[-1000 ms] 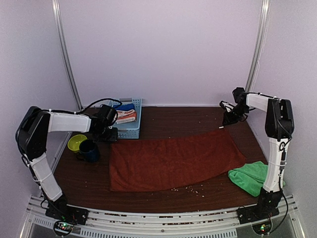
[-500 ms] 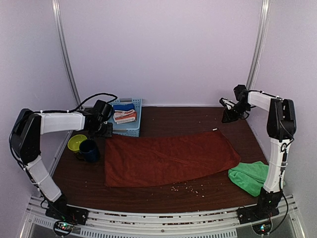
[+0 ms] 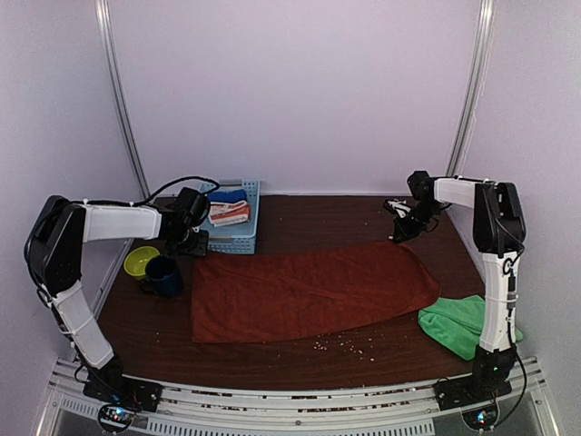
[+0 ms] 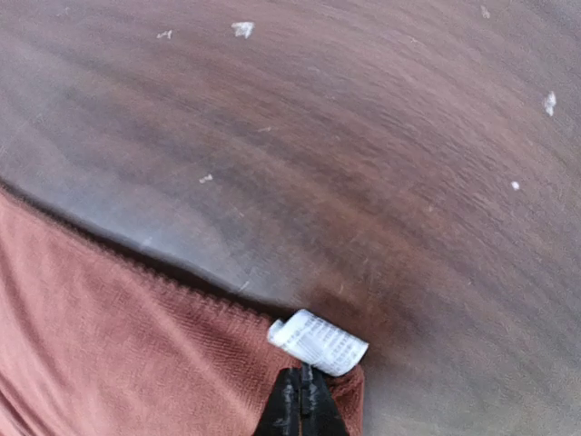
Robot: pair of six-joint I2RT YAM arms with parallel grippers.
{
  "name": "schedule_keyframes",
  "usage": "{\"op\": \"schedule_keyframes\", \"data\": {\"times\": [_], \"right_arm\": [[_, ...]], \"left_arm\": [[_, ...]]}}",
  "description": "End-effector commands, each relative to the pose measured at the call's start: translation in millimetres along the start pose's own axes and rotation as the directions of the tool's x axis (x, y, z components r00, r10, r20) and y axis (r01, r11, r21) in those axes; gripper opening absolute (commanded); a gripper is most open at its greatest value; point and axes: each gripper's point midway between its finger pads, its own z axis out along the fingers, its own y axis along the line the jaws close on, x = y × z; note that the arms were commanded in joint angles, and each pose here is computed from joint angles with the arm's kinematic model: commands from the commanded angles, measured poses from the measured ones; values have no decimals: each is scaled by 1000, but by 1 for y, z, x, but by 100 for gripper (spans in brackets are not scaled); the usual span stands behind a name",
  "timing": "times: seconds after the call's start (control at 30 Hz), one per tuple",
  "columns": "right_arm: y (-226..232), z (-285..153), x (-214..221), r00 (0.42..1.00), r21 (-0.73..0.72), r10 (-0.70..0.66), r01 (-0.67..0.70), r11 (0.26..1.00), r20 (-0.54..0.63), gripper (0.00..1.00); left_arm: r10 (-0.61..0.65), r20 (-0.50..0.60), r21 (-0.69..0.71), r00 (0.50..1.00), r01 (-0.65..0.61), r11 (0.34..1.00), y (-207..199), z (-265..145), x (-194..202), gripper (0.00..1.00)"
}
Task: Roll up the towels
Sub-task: Smooth out the towel at the center of the board, then move the towel to the corner of the board.
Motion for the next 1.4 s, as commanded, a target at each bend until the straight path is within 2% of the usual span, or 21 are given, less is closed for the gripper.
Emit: {"op": "schedule_keyframes", "data": {"times": [0.0, 0.07, 0.2, 0.4, 0.53, 0.7, 0.77, 0.93, 1.07, 1.23, 1.37], "right_arm": [[-16, 0, -13, 1000, 62, 15, -16, 998, 16, 0], [-21, 0, -17, 999, 79, 19, -22, 997, 29, 0], [-37, -1, -24, 997, 120, 52, -58, 991, 54, 0], [-65, -5, -24, 992, 188, 101, -113, 976, 69, 0], [-66, -18, -23, 990, 163, 116, -128, 978, 83, 0], [-46, -60, -21, 983, 149, 98, -121, 981, 155, 23], [-36, -78, -14, 982, 150, 86, -112, 982, 166, 28], [-21, -112, 29, 991, 176, 65, -85, 981, 118, 34], [-30, -124, 86, 995, 258, 92, -96, 961, 30, 35], [-34, -110, 160, 987, 319, 66, -15, 947, -149, 34], [-18, -101, 193, 973, 265, -5, 69, 962, -233, 32]], "left_arm": [[-21, 50, 26, 999, 20, 999, 3, -19, -21, 30], [-25, 54, 61, 998, 21, 998, 0, -27, -20, 35], [-15, 59, 124, 998, 8, 992, -10, -42, -15, 37], [140, 79, 297, 987, -157, 942, -73, -71, 4, 36], [235, 44, 374, 971, -234, 897, -116, -79, 35, 35], [291, 2, 437, 957, -262, 860, -147, -87, 72, 34], [301, -23, 456, 953, -258, 852, -153, -89, 87, 34], [317, -58, 463, 947, -256, 849, -152, -88, 110, 34], [318, -52, 463, 947, -259, 848, -150, -89, 113, 34], [316, -32, 474, 948, -264, 840, -153, -88, 112, 34], [319, -30, 479, 947, -266, 837, -153, -86, 116, 34]]}}
